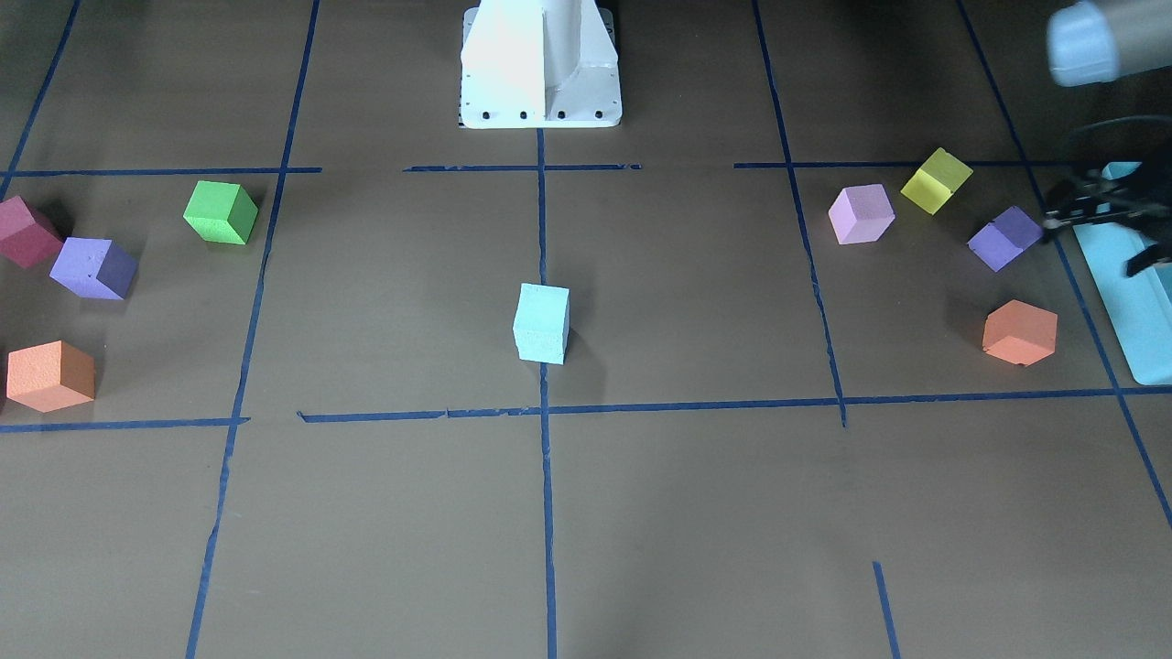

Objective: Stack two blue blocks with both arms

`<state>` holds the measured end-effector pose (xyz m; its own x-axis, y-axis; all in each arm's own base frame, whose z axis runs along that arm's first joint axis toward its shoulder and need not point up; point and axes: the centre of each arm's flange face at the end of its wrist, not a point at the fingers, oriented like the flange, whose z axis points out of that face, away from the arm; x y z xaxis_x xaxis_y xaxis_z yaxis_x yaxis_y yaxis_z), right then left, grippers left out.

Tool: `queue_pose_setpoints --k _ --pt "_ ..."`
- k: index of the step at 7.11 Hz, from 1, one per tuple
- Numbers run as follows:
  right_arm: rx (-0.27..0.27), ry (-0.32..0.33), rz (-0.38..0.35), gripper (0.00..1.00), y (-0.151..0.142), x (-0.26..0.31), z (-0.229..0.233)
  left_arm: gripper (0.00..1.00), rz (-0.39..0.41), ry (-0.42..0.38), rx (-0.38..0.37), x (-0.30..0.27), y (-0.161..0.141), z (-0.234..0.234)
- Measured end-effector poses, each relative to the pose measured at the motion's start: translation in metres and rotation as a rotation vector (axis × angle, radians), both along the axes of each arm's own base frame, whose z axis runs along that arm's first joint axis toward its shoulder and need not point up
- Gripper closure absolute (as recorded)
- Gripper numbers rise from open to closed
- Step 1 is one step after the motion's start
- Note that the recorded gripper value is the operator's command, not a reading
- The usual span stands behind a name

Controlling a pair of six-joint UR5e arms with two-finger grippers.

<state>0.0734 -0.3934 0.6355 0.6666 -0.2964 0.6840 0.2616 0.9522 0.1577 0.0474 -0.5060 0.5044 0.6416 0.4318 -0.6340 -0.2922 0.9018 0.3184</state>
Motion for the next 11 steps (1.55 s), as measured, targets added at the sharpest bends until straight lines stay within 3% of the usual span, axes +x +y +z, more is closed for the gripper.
queue_pose_setpoints --k 2,3,6,11 --pt "-0.001 0.001 -0.002 0.00 0.000 0.000 0.001 0.00 -0.122 -0.029 -0.164 -0.080 0.032 0.102" --pt "-0.002 0.001 -0.002 0.00 0.000 0.000 0.001 0.00 -0.168 -0.028 -0.201 -0.104 0.045 0.130" --pt "-0.005 -0.001 -0.002 0.00 0.000 -0.001 0.002 0.00 -0.205 -0.030 -0.237 -0.121 0.074 0.165" --pt "-0.016 -0.001 -0.005 0.00 0.001 -0.001 0.009 0.00 -0.204 -0.032 -0.229 -0.120 0.076 0.163"
